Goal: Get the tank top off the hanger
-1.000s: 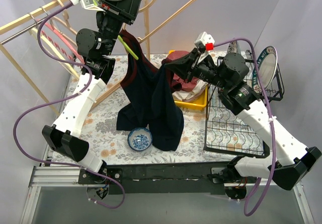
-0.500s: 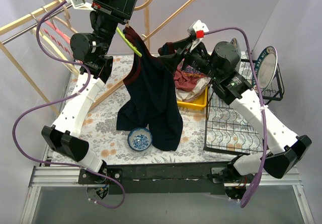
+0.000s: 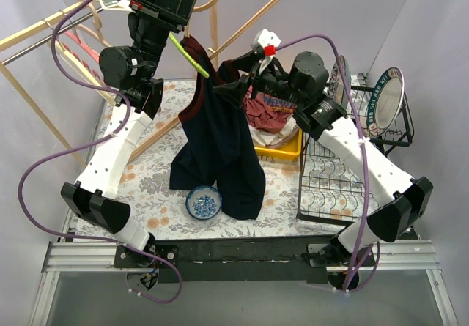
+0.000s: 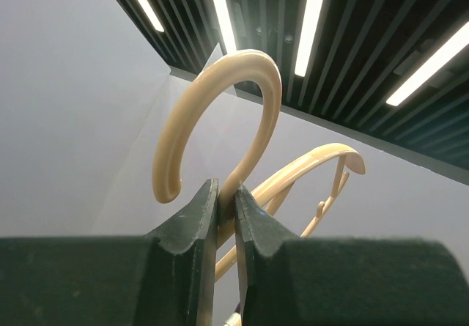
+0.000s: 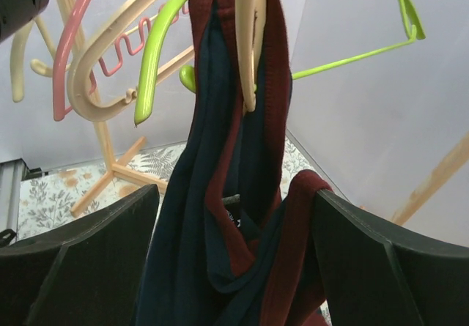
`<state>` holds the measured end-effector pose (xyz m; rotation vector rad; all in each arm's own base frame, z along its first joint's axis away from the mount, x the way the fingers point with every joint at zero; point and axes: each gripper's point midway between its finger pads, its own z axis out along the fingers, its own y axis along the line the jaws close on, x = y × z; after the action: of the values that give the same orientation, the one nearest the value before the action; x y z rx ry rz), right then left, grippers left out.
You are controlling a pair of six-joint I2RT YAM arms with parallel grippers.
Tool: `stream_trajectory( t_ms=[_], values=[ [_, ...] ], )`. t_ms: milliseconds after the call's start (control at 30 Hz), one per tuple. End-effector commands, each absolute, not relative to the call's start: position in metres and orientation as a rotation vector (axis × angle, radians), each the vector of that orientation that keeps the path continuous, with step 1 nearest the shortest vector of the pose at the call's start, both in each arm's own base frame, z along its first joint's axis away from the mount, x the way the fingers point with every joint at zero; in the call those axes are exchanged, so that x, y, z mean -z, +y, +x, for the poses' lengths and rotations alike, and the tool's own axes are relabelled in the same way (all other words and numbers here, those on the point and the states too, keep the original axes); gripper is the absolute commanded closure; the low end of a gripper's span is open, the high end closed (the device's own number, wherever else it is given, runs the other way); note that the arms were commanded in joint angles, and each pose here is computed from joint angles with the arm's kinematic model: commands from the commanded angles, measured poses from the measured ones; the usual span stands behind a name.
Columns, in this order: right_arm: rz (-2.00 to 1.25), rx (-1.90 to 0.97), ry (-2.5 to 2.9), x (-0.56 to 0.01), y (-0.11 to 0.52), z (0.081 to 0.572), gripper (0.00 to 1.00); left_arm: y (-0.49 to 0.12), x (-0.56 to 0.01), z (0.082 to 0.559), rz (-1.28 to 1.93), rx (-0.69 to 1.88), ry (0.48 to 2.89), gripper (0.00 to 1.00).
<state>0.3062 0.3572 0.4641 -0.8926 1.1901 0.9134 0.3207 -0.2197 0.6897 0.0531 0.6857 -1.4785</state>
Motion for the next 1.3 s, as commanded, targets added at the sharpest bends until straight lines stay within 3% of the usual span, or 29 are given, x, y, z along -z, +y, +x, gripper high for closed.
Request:
stream_trajectory(
  t_ms=[0,33,133,167,267,700,1267],
  values=[
    [-0.923,-0.894,1.026,-0.491,0.37,0.304,0.14,-0.214,-0.71,0.294,0.077,1.568,0.599,1.0],
    [-0.929,-0.901,1.027,-0.491,0.375,0.304,0.17,-0.214,-0.71,0.295,0.076,1.57,0.594,1.0],
    [-0.937,-0.914,1.063,-0.482,0.389,0.306,0.52,-0.212,-0.708,0.298,0.07,1.565,0.569,1.0],
    [-0.936,-0.912,1.076,-0.478,0.393,0.308,0.7,-0.214,-0.705,0.301,0.066,1.565,0.569,1.0],
    [-0.919,-0.89,1.116,-0.465,0.398,0.31,0.98,-0.219,-0.697,0.313,0.063,1.553,0.583,1.0],
    [-0.688,-0.716,1.125,-0.495,0.353,0.324,0.99,-0.223,-0.665,0.353,0.052,1.272,0.772,1.0],
    [-0.735,-0.732,1.184,-0.486,0.375,0.339,0.99,-0.22,-0.67,0.362,0.147,1.023,0.857,1.0]
  ],
)
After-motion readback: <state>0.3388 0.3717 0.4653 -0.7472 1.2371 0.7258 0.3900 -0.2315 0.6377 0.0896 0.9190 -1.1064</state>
